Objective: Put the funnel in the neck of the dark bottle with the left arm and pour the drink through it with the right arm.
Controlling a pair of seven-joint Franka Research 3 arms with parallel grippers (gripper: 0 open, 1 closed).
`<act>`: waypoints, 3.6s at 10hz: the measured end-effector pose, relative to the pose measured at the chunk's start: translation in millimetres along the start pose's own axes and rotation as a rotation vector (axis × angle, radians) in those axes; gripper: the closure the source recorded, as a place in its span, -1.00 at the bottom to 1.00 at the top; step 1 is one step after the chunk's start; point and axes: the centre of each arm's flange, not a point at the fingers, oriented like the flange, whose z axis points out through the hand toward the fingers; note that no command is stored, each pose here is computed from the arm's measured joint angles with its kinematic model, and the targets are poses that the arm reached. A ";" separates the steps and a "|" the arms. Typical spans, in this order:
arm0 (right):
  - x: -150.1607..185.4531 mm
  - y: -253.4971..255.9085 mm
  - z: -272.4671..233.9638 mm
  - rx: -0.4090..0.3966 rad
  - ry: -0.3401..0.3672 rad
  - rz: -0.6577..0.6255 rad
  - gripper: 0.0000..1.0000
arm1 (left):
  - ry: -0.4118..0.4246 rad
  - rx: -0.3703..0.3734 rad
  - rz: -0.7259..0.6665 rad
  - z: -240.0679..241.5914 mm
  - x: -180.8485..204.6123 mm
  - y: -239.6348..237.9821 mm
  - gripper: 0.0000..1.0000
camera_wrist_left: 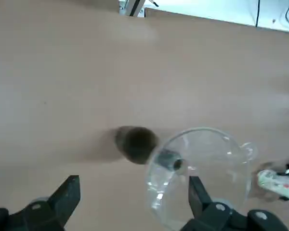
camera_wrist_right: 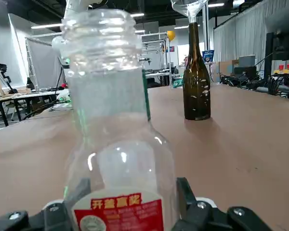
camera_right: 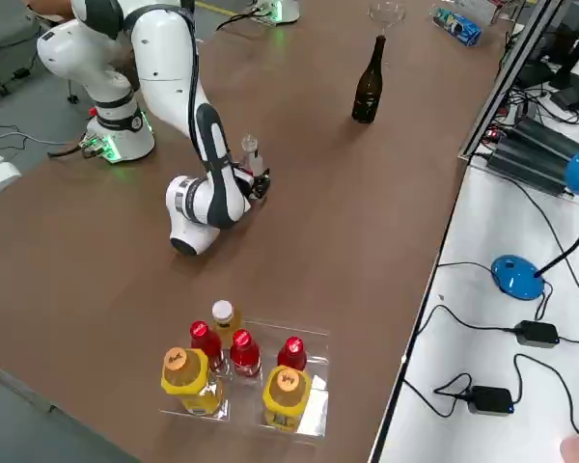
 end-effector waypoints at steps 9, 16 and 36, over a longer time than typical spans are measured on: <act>16.5 4.4 -14.3 -0.019 0.000 0.049 -0.04 | -0.332 -0.210 0.629 34.6 22.9 -145.4 -0.89; 142.2 46.6 -19.4 -0.070 -0.125 0.092 -0.01 | -0.010 -0.728 1.128 118.7 34.8 -116.7 -0.98; 430.0 62.5 196.3 -0.507 -0.396 0.684 -0.02 | 0.732 -1.070 1.448 209.2 20.0 -60.5 -0.81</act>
